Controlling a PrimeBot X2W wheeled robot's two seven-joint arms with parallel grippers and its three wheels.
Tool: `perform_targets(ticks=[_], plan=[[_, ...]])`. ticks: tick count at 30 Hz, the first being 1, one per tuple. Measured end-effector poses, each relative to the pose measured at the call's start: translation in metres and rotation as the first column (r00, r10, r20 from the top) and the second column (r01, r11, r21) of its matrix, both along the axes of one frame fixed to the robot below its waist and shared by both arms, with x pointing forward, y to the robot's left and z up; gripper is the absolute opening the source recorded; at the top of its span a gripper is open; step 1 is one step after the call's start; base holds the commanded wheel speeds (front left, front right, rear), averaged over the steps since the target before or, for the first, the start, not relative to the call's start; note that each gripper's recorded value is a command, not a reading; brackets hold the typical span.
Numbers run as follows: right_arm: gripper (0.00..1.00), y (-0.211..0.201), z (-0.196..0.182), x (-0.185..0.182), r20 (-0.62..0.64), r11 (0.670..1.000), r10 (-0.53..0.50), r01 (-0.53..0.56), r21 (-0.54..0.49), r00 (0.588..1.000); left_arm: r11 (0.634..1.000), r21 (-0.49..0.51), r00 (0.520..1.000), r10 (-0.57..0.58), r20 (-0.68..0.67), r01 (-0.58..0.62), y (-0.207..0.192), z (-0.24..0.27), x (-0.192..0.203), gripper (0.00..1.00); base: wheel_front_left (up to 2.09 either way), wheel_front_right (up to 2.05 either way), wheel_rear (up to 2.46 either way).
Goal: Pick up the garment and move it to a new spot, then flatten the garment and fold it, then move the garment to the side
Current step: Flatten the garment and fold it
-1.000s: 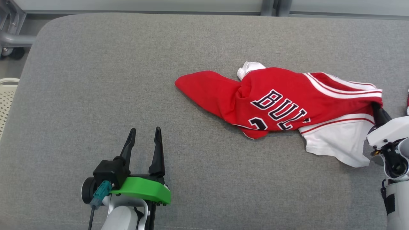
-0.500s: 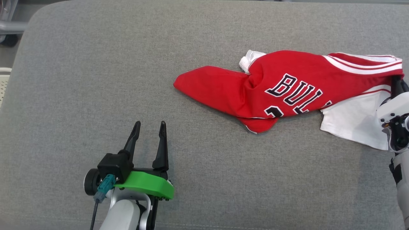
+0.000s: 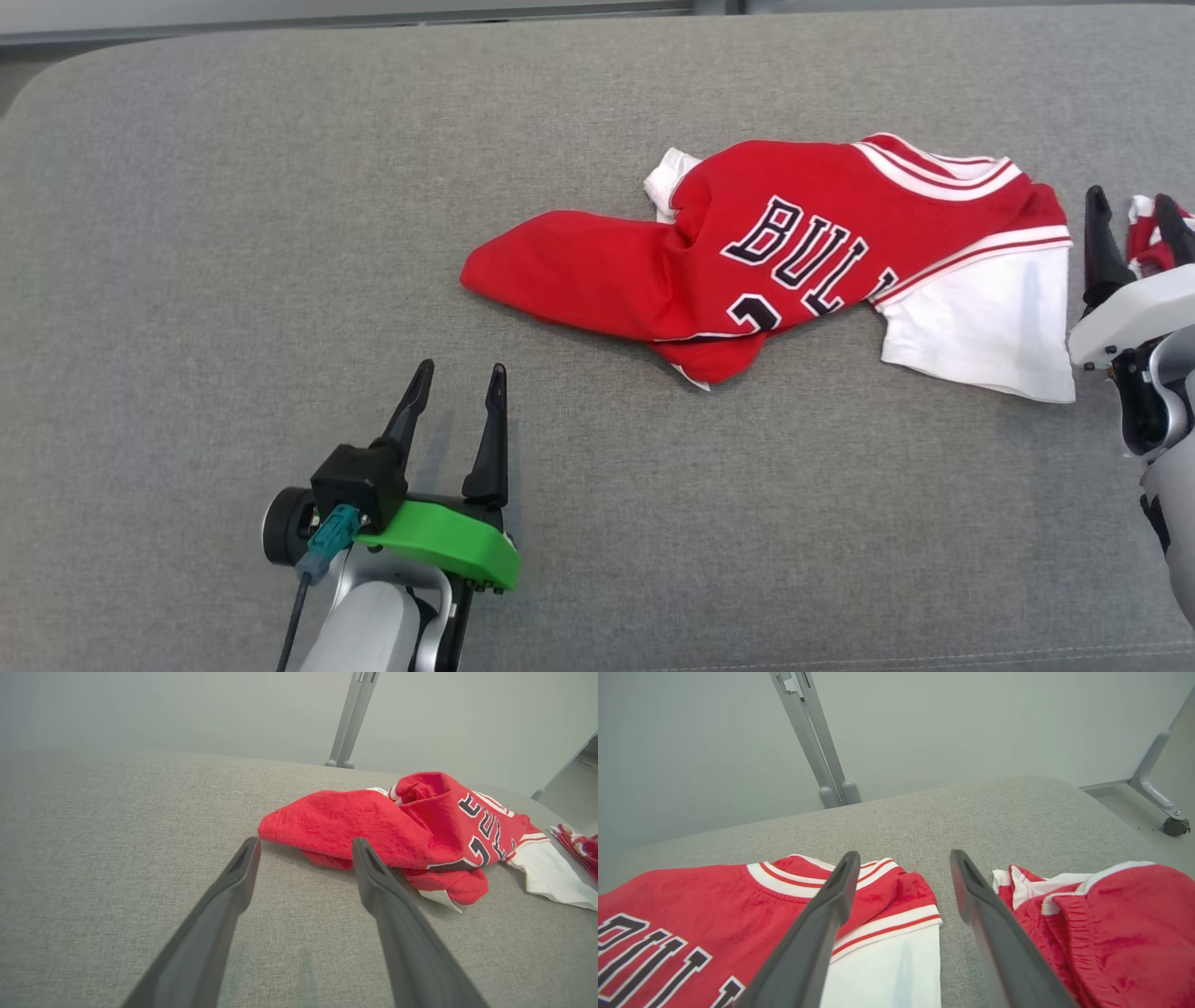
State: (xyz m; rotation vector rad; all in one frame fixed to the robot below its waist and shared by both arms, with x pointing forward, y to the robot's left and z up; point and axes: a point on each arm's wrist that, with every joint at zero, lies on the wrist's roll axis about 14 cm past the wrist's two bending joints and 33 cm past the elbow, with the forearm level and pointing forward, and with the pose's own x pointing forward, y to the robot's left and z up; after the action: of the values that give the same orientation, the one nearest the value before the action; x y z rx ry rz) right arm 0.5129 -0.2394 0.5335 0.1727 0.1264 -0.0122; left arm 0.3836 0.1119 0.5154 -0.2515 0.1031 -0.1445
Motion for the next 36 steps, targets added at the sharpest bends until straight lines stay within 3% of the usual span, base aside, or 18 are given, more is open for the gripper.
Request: perform_targets(ticks=[10, 19, 26, 36], plan=[[1.00, -0.003, 0.050, -0.048, 0.173, 0.997, 0.061, -0.053, -0.048, 0.983, 0.991, 0.024, 0.991, -0.135, 0.004, 0.135, -0.038, 0.000, -0.001, 1.00, 0.00, 0.00, 0.00], [1.00, -0.005, 0.084, -0.101, 0.314, 1.000, 0.014, -0.009, -0.015, 0.949, 0.963, 0.110, 0.969, -0.242, -0.047, 0.245, -0.064, -0.017, 0.011, 1.00, 0.00, 0.00, 0.00], [1.00, 0.004, 0.083, -0.113, 0.327, 0.999, -0.025, 0.010, 0.046, 0.945, 0.941, 0.199, 0.960, -0.254, -0.119, 0.274, -0.064, -0.041, 0.035, 1.00, 0.00, 0.00, 0.00], [1.00, -0.003, 0.072, -0.109, 0.301, 0.997, -0.063, 0.050, 0.051, 0.952, 0.888, 0.352, 0.954, -0.260, -0.147, 0.296, -0.061, -0.064, 0.062, 1.00, 0.00, 0.00, 0.00]])
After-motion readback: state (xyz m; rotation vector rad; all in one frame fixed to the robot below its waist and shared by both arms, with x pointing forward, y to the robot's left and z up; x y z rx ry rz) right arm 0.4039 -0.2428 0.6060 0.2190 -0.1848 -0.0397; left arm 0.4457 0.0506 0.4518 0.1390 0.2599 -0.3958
